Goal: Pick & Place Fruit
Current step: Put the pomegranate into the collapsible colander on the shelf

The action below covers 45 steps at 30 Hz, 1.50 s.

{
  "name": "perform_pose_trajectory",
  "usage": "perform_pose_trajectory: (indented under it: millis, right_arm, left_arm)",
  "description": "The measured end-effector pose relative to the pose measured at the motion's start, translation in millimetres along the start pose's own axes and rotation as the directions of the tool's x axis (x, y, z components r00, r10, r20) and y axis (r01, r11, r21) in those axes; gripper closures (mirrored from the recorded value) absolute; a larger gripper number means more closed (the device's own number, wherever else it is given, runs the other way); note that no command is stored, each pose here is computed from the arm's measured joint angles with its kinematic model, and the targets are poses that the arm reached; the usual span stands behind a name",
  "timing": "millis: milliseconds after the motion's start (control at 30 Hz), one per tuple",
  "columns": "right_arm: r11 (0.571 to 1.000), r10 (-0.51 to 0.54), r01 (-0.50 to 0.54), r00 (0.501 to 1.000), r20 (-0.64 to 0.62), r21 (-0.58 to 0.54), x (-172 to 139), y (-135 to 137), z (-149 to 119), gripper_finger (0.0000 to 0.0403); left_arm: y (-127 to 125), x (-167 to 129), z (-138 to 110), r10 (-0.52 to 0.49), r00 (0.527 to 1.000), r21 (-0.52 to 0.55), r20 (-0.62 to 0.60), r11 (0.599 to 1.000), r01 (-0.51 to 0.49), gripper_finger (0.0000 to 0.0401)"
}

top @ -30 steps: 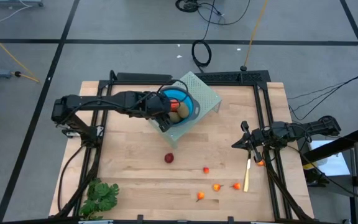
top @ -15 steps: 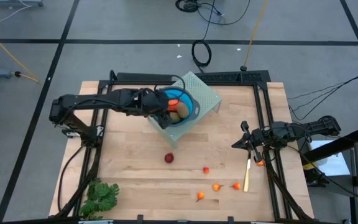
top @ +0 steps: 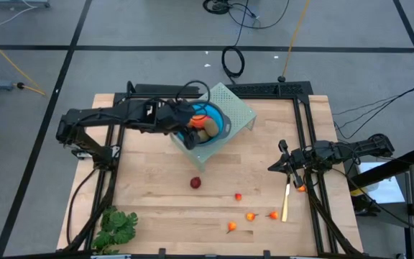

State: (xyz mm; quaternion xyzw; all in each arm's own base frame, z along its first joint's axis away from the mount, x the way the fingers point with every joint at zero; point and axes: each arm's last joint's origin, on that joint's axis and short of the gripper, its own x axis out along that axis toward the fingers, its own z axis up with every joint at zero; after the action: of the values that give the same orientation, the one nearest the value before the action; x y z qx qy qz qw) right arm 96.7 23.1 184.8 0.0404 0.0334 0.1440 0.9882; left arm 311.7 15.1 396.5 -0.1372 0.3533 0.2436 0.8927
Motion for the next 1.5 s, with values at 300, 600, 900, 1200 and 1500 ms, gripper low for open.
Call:
perform_pose_trajectory:
  millis: [300, 600, 900, 1200, 1500]
  right_arm:
    - [1.000, 0.000, 0.000, 1.000, 0.000, 0.000, 0, 0, 0, 0.0403]
    - [1.000, 0.000, 0.000, 1.000, 0.000, 0.000, 0, 0, 0, 0.0403]
    - [1.000, 0.000, 0.000, 1.000, -0.001, 0.000, 0, 0, 0, 0.0403]
    - [1.000, 0.000, 0.000, 1.000, 0.000, 0.000, 0, 0, 0, 0.0403]
    - [1.000, 0.000, 0.000, 1.000, -0.001, -0.017, 0, 0, 0, 0.0403]
  left_arm:
    - [-32, -16, -13, -0.136, 0.990, -0.062, -0.026, 0.989, 0.134, 0.0199]
    - [-63, -33, -33, -0.224, 0.973, -0.152, -0.052, 0.965, 0.214, 0.0295]
    - [-83, -47, -49, -0.278, 0.958, -0.262, -0.067, 0.932, 0.252, 0.0374]
    - [-103, -47, -64, -0.299, 0.948, -0.338, -0.108, 0.908, 0.248, 0.0388]
    - [-119, -43, -76, -0.305, 0.943, -0.427, -0.137, 0.877, 0.221, 0.0396]
